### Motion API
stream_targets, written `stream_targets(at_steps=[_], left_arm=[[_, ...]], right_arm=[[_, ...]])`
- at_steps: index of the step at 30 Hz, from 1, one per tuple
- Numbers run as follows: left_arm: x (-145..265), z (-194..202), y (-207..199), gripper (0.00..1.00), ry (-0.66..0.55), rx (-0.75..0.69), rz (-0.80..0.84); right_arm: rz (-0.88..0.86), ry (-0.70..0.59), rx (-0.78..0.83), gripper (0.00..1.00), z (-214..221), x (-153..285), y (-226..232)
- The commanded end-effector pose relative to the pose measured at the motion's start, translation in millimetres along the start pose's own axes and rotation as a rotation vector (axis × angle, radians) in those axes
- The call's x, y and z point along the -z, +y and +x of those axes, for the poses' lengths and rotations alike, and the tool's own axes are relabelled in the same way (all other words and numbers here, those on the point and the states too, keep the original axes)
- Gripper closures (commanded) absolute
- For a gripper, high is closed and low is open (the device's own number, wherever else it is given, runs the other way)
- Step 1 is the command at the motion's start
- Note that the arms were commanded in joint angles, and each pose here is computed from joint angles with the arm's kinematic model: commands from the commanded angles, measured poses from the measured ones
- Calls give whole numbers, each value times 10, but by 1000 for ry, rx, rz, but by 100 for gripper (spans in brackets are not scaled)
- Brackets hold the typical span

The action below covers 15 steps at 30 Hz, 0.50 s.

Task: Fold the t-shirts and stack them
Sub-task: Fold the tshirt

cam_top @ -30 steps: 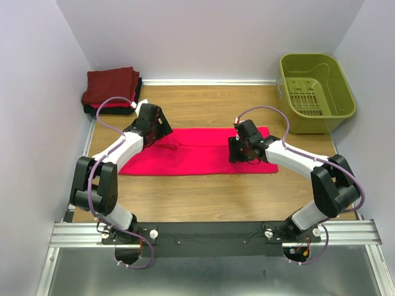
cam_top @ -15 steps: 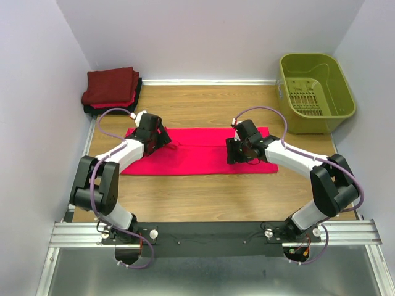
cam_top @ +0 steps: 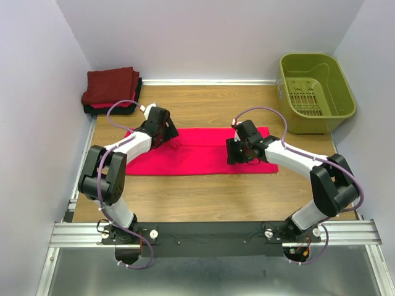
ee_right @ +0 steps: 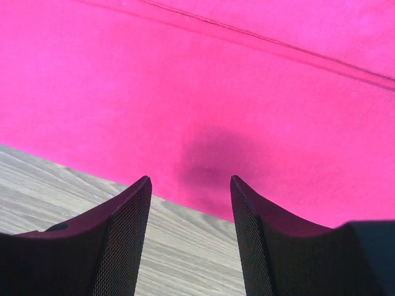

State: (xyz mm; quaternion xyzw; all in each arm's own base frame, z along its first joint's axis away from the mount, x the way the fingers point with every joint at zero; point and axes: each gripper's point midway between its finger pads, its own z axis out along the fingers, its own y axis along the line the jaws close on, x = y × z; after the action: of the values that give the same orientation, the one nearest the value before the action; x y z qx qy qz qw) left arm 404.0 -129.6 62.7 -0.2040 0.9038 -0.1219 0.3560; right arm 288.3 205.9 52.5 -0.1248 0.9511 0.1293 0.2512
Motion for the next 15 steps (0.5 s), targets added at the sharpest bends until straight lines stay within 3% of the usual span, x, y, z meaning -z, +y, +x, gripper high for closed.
stream_targets(at_steps=[1,8,12,15], left_arm=[[3,-55,-403,21,-18,-42,94],[-18,-1,-1041,21,-17,-144,243],[105,-148,-1011,21,-63,-104,233],[226,-463,-730,21,-126,-47,192]], right_arm=[[2,-16,19,39,-34,54,10],[-21,-31,46,39,-193,25,87],[-83,-50,116,39,-374,10,268],[-141,-61,196,41,-484,-60,495]])
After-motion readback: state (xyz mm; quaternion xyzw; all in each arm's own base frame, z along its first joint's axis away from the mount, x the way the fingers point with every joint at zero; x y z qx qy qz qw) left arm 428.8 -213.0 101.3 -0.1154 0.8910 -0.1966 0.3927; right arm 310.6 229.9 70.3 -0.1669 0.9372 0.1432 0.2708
